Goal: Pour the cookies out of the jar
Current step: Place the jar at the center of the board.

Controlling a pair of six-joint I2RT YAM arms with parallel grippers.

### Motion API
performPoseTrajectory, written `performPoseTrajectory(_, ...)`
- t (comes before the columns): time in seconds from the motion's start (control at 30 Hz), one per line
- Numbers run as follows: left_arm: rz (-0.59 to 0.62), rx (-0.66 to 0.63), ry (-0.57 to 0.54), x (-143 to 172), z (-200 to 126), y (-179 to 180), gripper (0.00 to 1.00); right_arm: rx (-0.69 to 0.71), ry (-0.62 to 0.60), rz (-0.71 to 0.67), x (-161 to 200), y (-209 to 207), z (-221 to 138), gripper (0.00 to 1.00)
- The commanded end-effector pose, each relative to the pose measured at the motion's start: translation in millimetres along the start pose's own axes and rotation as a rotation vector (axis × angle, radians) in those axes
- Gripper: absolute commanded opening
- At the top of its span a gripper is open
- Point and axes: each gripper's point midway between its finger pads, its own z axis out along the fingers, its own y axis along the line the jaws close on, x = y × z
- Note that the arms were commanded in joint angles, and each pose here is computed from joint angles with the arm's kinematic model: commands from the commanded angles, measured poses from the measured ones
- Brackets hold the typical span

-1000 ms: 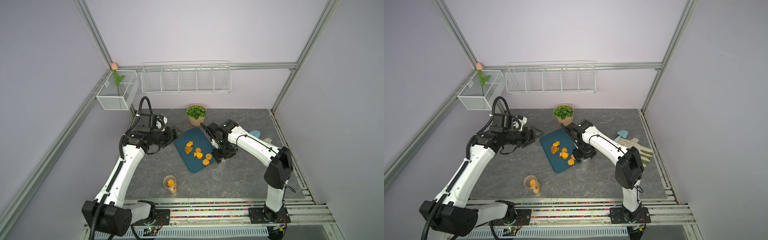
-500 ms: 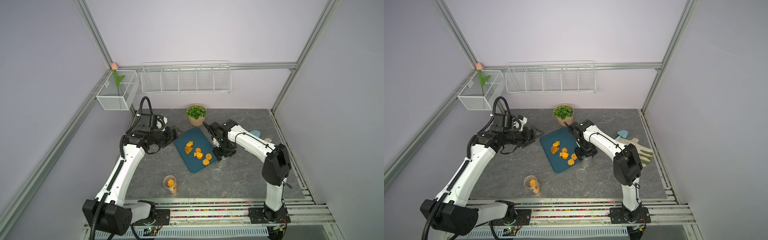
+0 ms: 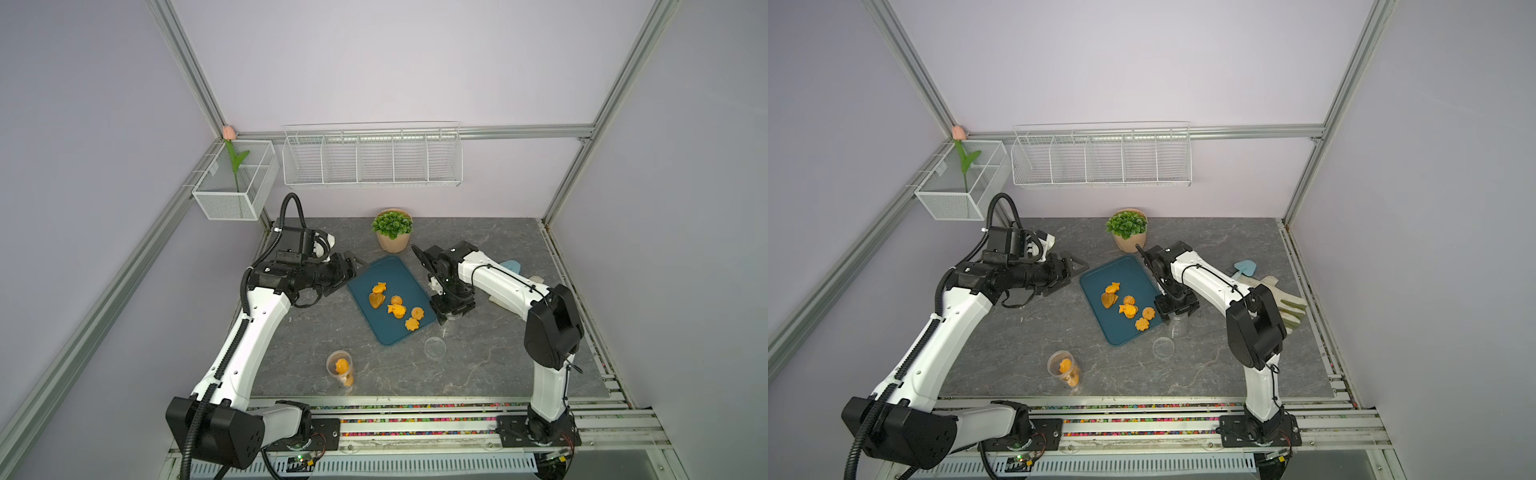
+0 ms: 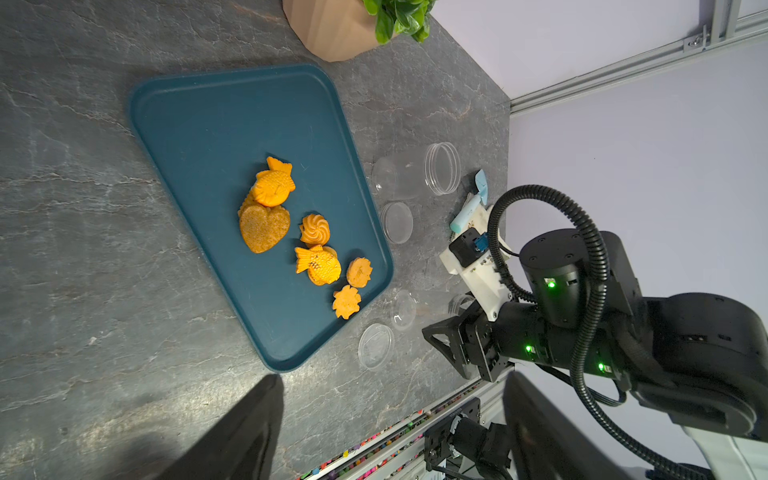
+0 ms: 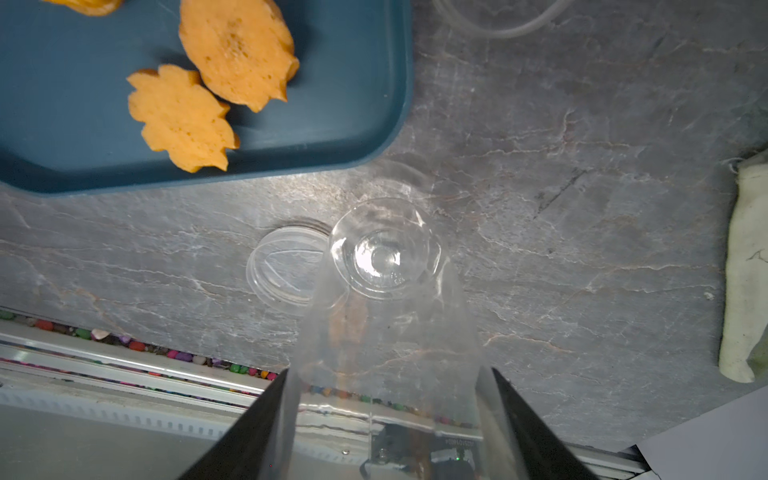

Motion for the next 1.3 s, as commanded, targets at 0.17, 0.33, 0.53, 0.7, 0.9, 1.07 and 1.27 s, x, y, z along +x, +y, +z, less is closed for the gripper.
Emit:
performPoseTrajectory(0.17,-0.013,-0.03,0.009,-0.8,4.6,9.0,0.83,-0.005,0.02,-0.015,-3.5,-2.5,15.0,0.7)
performPoseTrajectory(0.33,-0.015,-0.032,0.009,-2.1,5.3,8.9,0.83,-0.006,0.023,-0.012,-3.4,-3.4,20.3,0.7)
performPoseTrajectory(0.53,-0.015,-0.033,0.009,-2.5,6.0,9.3,0.83,-0.009,0.024,-0.006,-3.3,-3.8,25.0,0.73)
performPoseTrajectory(0.7,-0.021,-0.029,0.011,-3.7,8.1,9.1,0.83,-0.017,0.023,-0.001,-2.4,-2.8,25.2,0.75)
performPoseTrajectory(0.9,-0.019,-0.025,0.011,-6.6,8.7,7.0,0.83,-0.021,0.015,0.005,-2.9,-3.2,23.2,0.79)
performPoseTrajectory(1.07,-0.013,-0.035,0.008,-4.3,7.5,9.7,0.82,-0.03,0.015,0.004,-2.4,-1.6,22.0,0.83)
performPoseTrajectory(1.27,-0.023,-0.027,0.008,-4.5,11.9,11.3,0.83,-0.033,0.01,0.003,0.2,-1.2,17.4,0.92)
